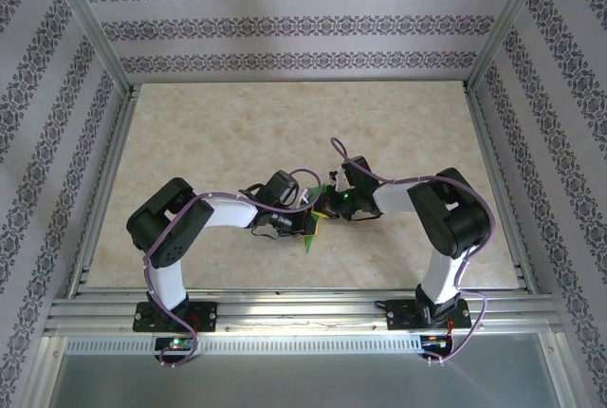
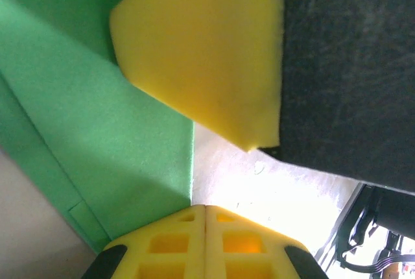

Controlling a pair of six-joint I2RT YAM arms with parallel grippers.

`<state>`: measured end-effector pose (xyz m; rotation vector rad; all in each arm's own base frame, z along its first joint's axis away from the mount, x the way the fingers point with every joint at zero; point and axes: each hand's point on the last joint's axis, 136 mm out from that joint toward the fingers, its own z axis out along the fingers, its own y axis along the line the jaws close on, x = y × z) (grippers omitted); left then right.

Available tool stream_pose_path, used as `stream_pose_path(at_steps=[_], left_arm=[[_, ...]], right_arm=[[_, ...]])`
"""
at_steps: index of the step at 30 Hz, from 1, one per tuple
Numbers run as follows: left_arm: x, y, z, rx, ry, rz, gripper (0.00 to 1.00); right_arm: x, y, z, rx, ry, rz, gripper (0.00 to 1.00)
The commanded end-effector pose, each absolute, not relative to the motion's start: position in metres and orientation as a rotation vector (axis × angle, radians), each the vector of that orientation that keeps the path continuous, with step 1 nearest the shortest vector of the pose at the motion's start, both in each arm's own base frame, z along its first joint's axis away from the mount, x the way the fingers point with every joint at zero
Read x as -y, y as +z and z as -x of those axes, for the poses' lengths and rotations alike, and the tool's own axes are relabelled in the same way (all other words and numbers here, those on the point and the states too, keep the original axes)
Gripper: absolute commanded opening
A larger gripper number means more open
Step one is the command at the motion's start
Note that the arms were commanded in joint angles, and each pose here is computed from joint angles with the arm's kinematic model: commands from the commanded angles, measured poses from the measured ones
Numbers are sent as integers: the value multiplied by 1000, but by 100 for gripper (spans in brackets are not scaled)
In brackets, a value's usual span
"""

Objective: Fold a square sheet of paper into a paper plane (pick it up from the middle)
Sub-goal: Fold the wing for the fifth time at the center of the table.

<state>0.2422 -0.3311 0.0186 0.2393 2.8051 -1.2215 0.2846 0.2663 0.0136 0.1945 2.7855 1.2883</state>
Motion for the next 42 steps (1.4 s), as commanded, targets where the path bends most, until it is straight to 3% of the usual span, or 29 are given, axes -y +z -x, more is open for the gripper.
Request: stream_pose_path(at_steps=[1,16,26,42], left_arm=[[315,-9,-221,-2908,-1177,-232,0],[290,-15,-180,-2949,-1189,-395,0],[289,-9,-177,-2937,-1196,-472,0],[285,-13,-171,-2961,-1177,-491,0]], right_arm=[[-247,-37,-260,-2955,1054,-280,4],[-251,46,-269,-2714,1175,-131,9],[-277,41,-243,-2737,1197,62,8],[-262,14,-275,-2748,1078,-69,6]])
